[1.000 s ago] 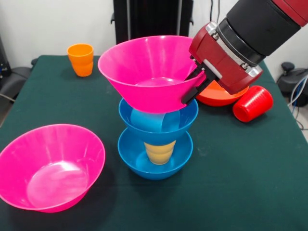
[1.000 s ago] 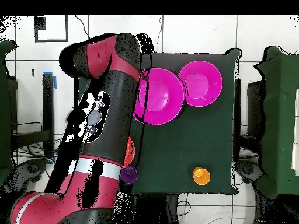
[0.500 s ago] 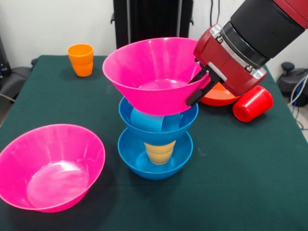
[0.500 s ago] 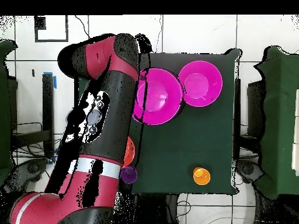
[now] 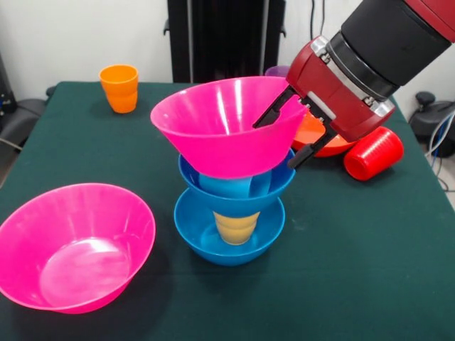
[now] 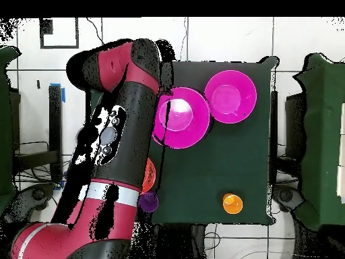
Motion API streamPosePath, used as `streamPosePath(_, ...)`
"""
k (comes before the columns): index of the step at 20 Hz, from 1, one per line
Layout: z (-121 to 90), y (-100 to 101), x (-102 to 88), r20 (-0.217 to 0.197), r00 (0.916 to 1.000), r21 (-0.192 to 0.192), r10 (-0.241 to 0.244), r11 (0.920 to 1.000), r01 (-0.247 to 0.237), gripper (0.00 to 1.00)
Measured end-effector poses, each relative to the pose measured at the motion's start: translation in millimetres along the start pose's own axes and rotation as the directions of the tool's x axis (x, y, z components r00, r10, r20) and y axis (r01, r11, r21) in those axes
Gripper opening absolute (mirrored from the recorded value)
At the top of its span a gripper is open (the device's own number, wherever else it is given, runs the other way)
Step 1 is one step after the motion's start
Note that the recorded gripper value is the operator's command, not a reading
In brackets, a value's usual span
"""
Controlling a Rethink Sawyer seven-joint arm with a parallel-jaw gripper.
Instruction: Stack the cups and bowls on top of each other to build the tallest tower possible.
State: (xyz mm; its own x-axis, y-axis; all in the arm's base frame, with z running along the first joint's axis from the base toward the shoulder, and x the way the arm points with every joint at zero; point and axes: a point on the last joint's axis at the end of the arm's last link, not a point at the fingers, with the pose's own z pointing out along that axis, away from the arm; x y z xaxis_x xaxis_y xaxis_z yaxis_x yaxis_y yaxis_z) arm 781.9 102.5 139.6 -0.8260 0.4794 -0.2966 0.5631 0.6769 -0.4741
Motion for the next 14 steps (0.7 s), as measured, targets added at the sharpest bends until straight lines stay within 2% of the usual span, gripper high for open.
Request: streamPosePath(14,-1.4,1.7,-3.1,0.019,0.9998,-0.016,0.001,0.9999,-0.001,1.0)
